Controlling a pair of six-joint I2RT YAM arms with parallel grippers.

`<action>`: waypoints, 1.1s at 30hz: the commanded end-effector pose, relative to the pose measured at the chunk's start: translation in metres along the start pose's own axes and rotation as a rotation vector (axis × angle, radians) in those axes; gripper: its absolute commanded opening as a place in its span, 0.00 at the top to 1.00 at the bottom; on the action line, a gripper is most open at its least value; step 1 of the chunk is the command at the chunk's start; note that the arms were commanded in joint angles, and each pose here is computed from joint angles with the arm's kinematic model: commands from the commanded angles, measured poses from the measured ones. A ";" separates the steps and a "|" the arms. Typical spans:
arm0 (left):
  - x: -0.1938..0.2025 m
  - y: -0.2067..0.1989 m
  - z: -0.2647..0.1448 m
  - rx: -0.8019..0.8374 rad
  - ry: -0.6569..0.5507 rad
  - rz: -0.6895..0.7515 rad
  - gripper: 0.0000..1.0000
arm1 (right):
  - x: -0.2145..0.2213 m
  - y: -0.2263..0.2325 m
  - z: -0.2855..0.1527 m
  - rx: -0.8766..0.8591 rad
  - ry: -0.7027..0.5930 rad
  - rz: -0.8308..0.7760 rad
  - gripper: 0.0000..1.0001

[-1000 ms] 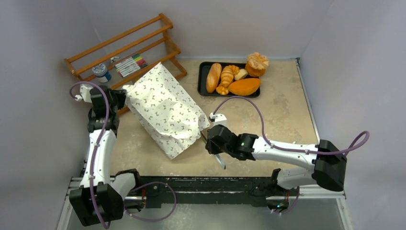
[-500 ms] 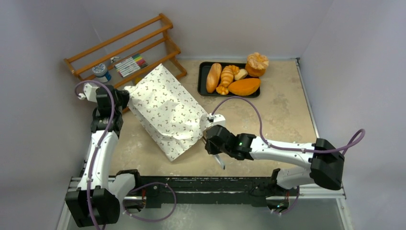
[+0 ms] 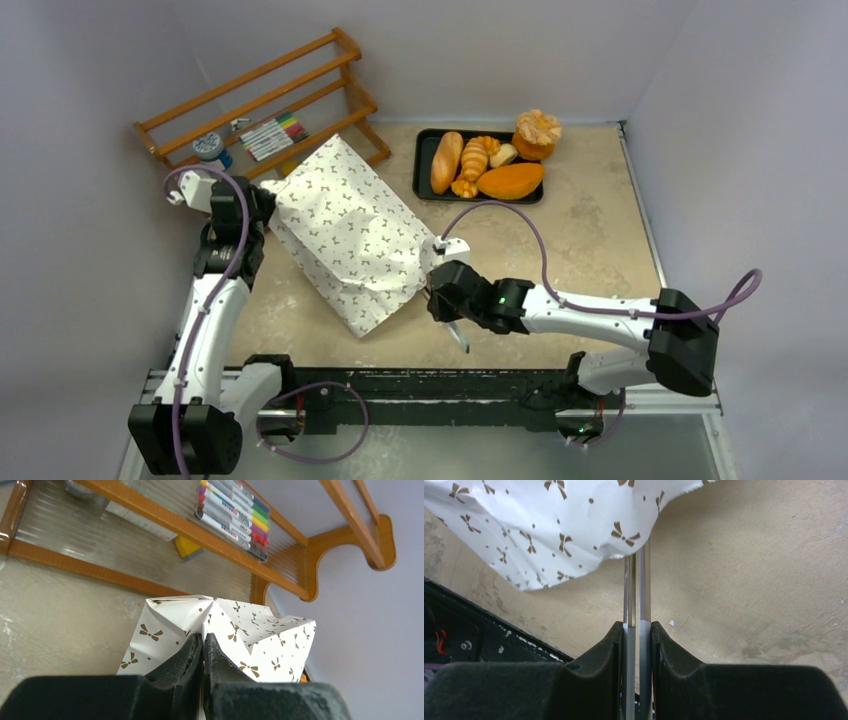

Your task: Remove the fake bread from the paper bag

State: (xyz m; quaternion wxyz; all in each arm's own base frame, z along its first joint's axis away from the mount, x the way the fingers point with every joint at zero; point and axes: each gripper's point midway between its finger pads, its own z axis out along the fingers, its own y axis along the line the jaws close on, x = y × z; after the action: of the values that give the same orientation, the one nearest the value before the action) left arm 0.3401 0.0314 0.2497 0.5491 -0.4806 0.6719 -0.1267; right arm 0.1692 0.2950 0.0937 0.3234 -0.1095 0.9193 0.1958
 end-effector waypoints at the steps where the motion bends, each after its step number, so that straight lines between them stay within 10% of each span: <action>1: -0.016 -0.015 0.000 0.036 -0.046 -0.014 1.00 | -0.026 0.024 -0.005 -0.064 -0.071 0.014 1.00; 16: -0.053 -0.075 -0.047 0.254 -0.121 -0.151 1.00 | -0.031 0.028 -0.004 -0.074 -0.087 0.014 1.00; 33: -0.019 -0.041 -0.019 0.129 -0.052 -0.075 1.00 | -0.025 0.037 0.012 -0.085 -0.051 -0.005 1.00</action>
State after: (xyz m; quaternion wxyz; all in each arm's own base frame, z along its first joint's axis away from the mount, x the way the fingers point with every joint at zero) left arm 0.3402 0.0194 0.2772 0.5762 -0.4842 0.6345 -0.1763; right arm 0.1731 0.3129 0.0808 0.3133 -0.1223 0.9209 0.1970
